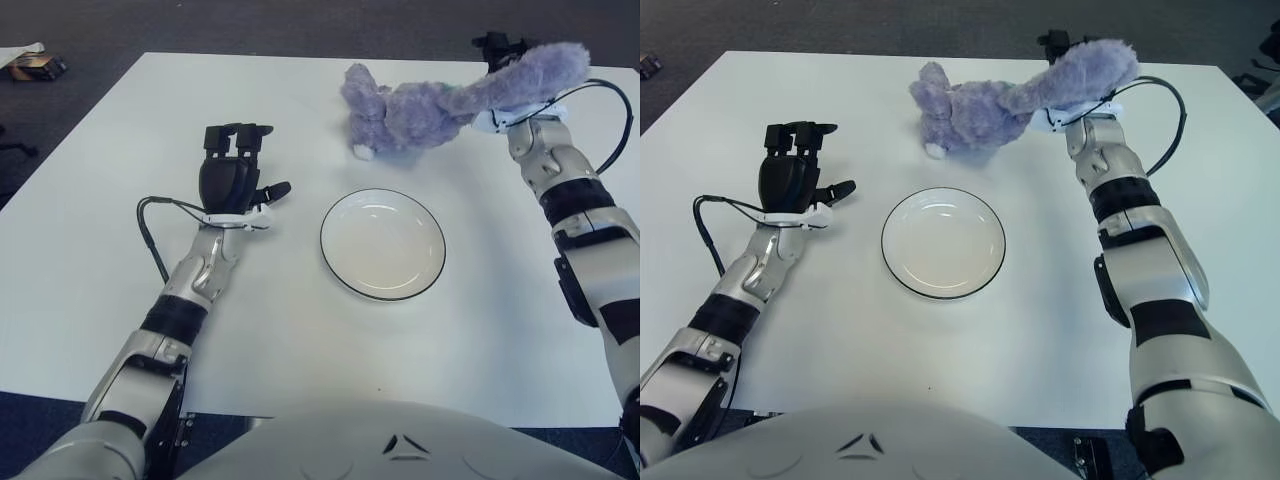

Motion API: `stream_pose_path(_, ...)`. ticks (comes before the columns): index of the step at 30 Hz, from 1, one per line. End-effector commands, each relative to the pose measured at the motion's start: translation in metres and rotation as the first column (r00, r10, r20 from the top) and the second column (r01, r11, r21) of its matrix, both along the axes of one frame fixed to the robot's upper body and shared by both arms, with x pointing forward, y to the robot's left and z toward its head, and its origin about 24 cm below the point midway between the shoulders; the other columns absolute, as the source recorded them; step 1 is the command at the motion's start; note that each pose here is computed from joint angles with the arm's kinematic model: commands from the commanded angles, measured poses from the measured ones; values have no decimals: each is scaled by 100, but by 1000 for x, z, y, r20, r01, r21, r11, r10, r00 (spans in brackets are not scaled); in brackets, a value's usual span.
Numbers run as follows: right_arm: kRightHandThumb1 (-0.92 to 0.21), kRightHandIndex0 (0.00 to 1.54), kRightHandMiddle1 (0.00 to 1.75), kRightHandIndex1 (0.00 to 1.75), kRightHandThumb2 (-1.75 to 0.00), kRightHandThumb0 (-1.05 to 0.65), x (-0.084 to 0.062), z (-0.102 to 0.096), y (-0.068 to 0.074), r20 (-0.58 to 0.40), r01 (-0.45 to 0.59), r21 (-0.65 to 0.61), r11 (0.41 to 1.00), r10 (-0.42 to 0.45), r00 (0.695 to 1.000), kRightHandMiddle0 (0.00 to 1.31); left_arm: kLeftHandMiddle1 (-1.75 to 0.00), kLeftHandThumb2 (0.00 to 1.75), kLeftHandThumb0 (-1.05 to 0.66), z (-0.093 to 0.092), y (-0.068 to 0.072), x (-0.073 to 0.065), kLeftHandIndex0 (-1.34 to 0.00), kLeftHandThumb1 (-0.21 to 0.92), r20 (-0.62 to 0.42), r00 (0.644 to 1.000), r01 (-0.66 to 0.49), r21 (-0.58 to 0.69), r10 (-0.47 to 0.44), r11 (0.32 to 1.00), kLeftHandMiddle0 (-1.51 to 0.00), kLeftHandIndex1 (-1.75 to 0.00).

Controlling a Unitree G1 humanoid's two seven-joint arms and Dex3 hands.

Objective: Put the doll into the plate.

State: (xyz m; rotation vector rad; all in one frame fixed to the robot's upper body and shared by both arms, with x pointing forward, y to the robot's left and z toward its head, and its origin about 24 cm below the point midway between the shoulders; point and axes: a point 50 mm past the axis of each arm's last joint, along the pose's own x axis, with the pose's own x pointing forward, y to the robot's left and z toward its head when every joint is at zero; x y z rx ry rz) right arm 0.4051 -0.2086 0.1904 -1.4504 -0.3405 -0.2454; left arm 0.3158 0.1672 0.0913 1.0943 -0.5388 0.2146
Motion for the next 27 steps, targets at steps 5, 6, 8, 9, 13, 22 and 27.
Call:
stream_pose_path(5,-92,11,87,98,-103,-73,-5,-8,-29,-39,143,-9,990,-144,989,0,-100,97,-50,42,4,31,0,57,85,996,8,-5,-7,1000,0,-112)
stream_pose_path(6,-92,10,85,95,-103,-72,-6,-11,-35,-60,166,-15,986,-167,984,0,-100,96,-51,46,3,33,0,58,98,995,9,-6,-9,1000,0,-112)
stream_pose_path(8,-92,9,80,89,-102,-72,-8,-14,-43,-97,202,-31,979,-204,974,0,-100,95,-52,53,0,37,0,60,119,993,12,-8,-11,1000,0,-111)
stream_pose_path(9,-92,9,77,84,-102,-72,-8,-15,-47,-112,215,-39,976,-218,969,0,-99,94,-52,55,-1,38,0,61,128,992,13,-9,-12,1000,0,-110)
stream_pose_path(13,-92,10,72,73,-102,-71,-10,-19,-59,-164,263,-76,962,-272,948,0,-98,91,-54,65,-7,40,0,64,156,988,16,-12,-14,1000,0,-109)
stream_pose_path(22,-92,12,73,65,-101,-70,-14,-22,-72,-251,340,-133,931,-364,897,0,-97,85,-59,82,-17,43,0,71,185,983,9,-31,-3,999,0,-104)
stream_pose_path(27,-92,15,75,67,-100,-70,-21,-27,-84,-279,364,-158,918,-395,875,0,-100,83,-60,87,-21,45,0,73,183,983,0,-45,9,999,0,-105)
